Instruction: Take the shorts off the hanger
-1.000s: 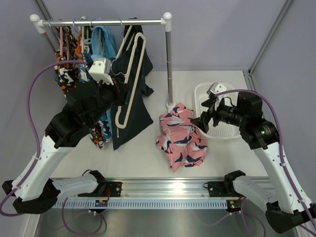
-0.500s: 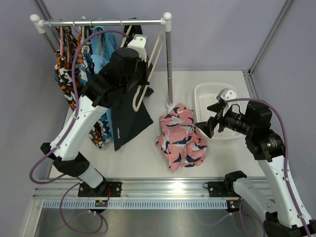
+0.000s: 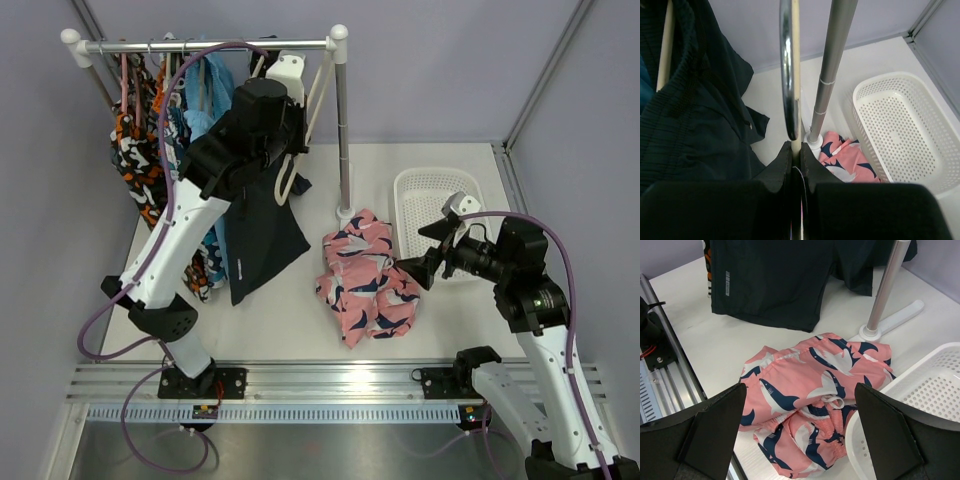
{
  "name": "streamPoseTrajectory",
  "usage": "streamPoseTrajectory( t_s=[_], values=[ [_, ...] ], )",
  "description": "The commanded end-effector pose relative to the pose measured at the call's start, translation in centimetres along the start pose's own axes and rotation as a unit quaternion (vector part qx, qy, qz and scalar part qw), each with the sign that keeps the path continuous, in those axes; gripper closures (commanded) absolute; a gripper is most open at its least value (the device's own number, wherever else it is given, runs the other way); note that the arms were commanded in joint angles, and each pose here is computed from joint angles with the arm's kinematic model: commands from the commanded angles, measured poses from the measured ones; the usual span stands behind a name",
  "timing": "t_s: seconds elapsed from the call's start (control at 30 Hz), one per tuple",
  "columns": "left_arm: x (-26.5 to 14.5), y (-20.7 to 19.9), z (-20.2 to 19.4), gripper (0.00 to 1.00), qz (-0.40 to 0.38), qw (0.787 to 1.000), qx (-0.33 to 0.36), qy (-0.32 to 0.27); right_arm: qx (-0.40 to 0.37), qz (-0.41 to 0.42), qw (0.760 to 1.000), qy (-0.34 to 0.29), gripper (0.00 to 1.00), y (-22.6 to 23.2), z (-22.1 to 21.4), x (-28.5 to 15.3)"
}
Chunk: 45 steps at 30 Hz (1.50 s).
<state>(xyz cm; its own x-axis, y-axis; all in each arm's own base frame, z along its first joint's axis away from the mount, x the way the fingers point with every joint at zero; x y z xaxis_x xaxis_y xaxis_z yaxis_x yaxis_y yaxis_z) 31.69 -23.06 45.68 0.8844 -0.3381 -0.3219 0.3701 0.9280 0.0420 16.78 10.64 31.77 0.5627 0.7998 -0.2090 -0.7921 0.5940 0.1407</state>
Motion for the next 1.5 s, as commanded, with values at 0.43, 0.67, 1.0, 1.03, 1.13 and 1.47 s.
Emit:
streamPoseTrajectory(
  t_s=[0.43,0.67,1.0,1.03,1.13,1.47],
  values=[
    [0.4,2.7,5.5,1.00,0.003,0.993,-0.022,-0.118,-0.008,0.033,0.999,-0.021,0.01,0.9,0.4,-0.2],
    [0.9,3.3,6.8,1.00,-0.004,0.989,-0.026,-0.148,-0.008,0.034,0.999,-0.021,0.01,1.0,0.4,-0.2],
    [3.4,4.1,7.4,1.00,-0.006,0.986,-0.036,-0.162,-0.009,0.041,0.999,-0.021,0.01,1.2,0.3,-0.3],
    [3.8,4.3,7.3,1.00,-0.004,0.986,-0.038,-0.161,-0.009,0.039,0.999,-0.021,0.01,1.2,0.3,-0.3],
    [4.6,4.4,7.3,1.00,-0.004,0.986,-0.043,-0.162,-0.011,0.040,0.999,-0.023,0.01,1.3,0.3,-0.4],
    [7.1,4.8,6.2,1.00,0.006,0.988,-0.048,-0.146,-0.010,0.043,0.999,-0.021,0.01,1.3,0.0,-0.3]
  ],
)
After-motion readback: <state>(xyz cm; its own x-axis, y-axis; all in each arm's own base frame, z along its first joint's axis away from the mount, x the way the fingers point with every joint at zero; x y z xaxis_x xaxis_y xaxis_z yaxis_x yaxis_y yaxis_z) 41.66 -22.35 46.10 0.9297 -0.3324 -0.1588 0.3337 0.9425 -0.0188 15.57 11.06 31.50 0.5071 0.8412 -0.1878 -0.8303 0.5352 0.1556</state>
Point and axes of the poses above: each gripper's point midway between its finger pads, its own x axis out along the fingers, its own y axis along the line the jaws close on, z = x × y, the point moved 6 cm from there along -x, back along the fingers, and after that the axes turned 7 degrees about x, right-handed, at the moved point
